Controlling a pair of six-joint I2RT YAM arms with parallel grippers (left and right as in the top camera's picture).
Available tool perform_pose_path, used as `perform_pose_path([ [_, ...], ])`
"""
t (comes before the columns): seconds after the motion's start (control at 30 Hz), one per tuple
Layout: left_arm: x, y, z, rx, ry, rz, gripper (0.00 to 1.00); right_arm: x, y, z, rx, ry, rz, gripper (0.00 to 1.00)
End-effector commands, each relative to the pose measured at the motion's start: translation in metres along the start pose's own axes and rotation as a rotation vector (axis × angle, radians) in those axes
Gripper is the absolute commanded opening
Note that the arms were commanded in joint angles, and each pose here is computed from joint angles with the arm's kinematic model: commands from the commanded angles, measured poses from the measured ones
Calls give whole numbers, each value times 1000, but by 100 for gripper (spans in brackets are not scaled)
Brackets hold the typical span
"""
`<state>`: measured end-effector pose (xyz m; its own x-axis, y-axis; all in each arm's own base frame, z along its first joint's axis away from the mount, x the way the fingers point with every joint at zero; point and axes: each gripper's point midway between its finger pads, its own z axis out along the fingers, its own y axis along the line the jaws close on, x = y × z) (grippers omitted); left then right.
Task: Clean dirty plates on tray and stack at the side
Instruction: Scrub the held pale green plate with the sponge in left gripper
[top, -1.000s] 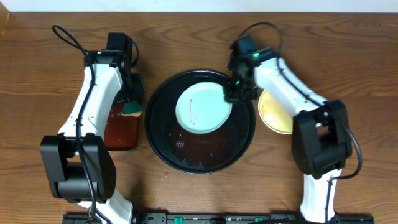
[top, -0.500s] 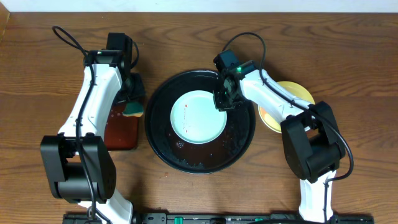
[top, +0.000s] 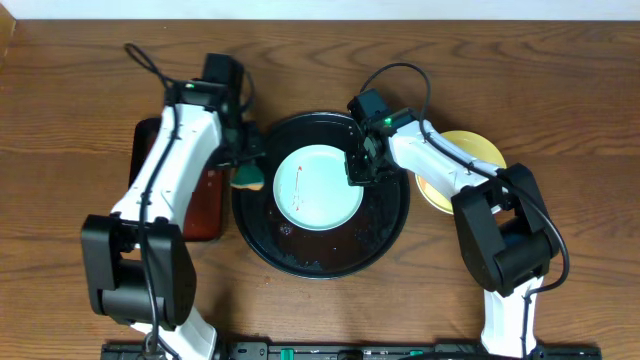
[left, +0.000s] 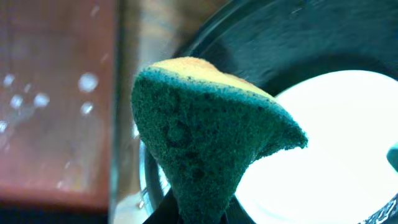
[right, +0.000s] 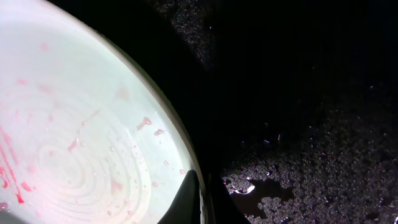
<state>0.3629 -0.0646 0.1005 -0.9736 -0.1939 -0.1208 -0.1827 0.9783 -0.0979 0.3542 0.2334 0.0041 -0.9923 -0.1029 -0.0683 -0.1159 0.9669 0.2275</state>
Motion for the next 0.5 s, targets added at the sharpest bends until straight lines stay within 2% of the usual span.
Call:
perform_pose_path([
  [0.0, 1, -27, 3, 36, -40, 83, 8, 12, -10, 13, 32, 35, 27, 1],
  [0.47, 25, -62, 71, 45, -12, 276, 7, 12, -9, 13, 31, 33, 25, 1],
])
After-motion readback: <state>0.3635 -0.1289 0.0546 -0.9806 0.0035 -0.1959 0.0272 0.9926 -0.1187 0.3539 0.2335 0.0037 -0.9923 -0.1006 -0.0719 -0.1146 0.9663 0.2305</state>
